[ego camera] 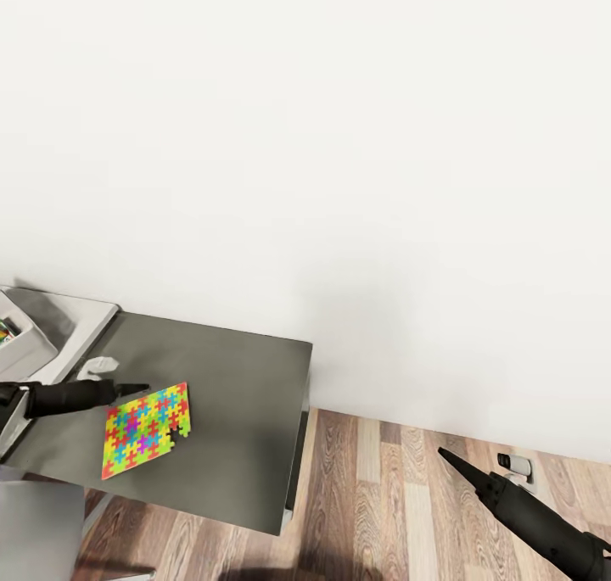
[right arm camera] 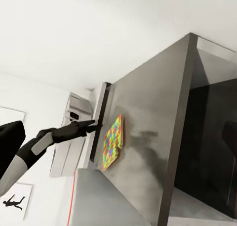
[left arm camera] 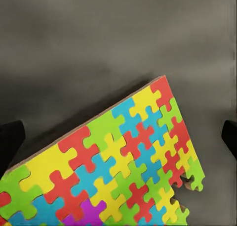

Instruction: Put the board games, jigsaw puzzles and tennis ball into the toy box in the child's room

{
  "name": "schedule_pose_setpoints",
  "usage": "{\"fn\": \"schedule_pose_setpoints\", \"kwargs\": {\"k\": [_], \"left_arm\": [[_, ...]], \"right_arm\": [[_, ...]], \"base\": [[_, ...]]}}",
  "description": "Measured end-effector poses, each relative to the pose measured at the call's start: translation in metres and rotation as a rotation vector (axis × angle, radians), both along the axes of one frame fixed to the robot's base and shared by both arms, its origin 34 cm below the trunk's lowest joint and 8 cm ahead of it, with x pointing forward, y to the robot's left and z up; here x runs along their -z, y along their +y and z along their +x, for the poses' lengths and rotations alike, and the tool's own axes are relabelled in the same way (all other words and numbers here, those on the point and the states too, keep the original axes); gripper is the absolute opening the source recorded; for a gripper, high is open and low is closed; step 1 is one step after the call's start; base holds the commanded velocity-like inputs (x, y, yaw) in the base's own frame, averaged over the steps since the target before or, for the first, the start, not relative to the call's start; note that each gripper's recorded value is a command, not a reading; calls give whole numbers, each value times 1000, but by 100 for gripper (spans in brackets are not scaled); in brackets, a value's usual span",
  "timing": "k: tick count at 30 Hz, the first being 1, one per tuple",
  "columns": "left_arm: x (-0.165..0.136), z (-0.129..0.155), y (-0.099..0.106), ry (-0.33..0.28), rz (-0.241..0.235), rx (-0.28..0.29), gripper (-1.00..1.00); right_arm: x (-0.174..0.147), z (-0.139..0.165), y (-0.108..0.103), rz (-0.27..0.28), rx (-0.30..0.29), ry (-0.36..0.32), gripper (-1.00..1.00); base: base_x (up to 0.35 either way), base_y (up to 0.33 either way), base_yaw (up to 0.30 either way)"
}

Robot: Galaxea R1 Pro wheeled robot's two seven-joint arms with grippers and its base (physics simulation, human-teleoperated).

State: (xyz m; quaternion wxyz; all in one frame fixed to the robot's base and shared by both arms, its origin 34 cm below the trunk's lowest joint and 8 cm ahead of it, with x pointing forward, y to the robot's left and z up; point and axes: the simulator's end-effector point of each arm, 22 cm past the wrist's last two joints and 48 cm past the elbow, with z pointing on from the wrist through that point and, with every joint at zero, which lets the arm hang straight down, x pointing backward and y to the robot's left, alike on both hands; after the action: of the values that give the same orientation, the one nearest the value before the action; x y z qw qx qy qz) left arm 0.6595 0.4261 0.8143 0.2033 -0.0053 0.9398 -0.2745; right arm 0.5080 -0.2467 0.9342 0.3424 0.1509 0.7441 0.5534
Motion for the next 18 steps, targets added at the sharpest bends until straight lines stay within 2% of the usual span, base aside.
{"fn": "schedule_pose_setpoints", "kwargs": {"k": [7,12,14,18], "left_arm": [[-11,5,16,-14,11,-31,100],[-7,6,33,-8,71,-60,100],[-3,7,43,-3,111,-79,100],[-2,8,54,-3,143,-109,100]], "right_arm": [[0,0,0,0,0,0,100],[0,0,0,0,0,1,100],[0,0,0,0,0,1,100],[0,0,0,0,0,2,100]], "base": [[0,0,0],[0,0,0],[0,0,0],[0,0,0]]}}
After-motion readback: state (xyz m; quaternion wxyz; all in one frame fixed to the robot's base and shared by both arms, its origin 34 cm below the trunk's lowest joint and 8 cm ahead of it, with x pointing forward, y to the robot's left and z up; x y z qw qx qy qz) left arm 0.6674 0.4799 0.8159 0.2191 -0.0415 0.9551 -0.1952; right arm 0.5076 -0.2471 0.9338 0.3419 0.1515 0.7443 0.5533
